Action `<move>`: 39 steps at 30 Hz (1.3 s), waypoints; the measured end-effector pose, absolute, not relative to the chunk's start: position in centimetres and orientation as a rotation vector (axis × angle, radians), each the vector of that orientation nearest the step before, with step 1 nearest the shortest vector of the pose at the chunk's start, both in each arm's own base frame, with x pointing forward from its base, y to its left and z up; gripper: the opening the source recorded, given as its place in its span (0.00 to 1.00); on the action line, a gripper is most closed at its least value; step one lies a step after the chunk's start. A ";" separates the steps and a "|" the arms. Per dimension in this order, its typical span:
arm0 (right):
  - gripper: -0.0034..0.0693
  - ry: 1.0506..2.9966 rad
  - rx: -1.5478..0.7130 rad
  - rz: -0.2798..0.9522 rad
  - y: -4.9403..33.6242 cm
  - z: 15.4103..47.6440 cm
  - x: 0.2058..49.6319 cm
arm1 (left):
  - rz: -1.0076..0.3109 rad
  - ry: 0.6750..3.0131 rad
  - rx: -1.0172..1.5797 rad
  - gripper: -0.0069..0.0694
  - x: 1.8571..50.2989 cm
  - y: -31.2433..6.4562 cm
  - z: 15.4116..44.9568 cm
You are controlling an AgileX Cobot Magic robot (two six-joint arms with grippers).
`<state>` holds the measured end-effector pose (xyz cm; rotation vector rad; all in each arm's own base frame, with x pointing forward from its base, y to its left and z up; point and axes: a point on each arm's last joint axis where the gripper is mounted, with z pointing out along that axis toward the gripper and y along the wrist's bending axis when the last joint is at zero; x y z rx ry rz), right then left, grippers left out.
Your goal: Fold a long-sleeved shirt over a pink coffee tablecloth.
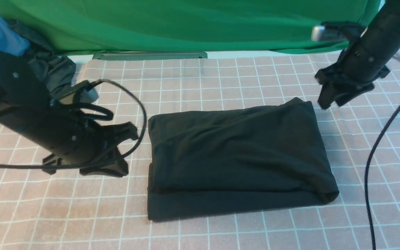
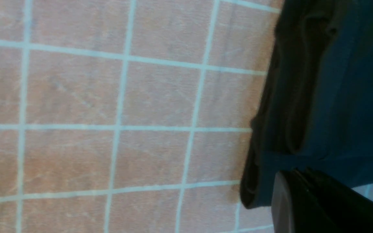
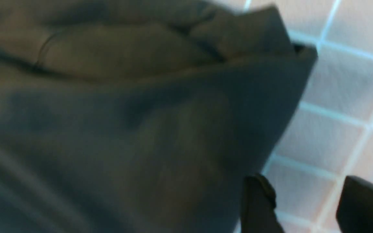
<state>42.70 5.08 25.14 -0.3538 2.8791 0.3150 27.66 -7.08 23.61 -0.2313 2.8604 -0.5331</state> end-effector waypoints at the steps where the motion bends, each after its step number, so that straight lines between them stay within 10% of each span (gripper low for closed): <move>1: 0.45 2.865 -0.356 0.309 5.0 26.3 41.7 | -0.529 2.856 -0.196 0.12 27.7 -8.2 24.1; 10: 0.19 2.819 -0.381 0.297 4.4 30.1 33.8 | -0.441 2.829 -0.036 0.20 27.8 -12.3 23.9; 19: 0.23 2.781 -0.361 0.315 4.3 30.8 30.8 | -0.373 2.808 0.004 0.73 30.0 -12.9 20.4; 23: 0.24 2.811 -0.370 0.325 4.3 30.7 30.4 | -0.388 2.850 0.031 0.82 30.1 -13.2 19.3; 29: 0.25 2.838 -0.381 0.334 4.3 30.6 30.1 | -0.387 2.888 0.058 0.69 30.0 -13.3 18.6; 35: 0.27 2.840 -0.382 0.334 4.3 30.6 30.0 | -0.383 2.872 0.162 0.20 30.1 -13.4 18.8; 39: 0.27 2.856 -0.388 0.339 4.4 30.6 29.9 | -0.369 2.879 0.220 0.12 30.3 -13.4 19.4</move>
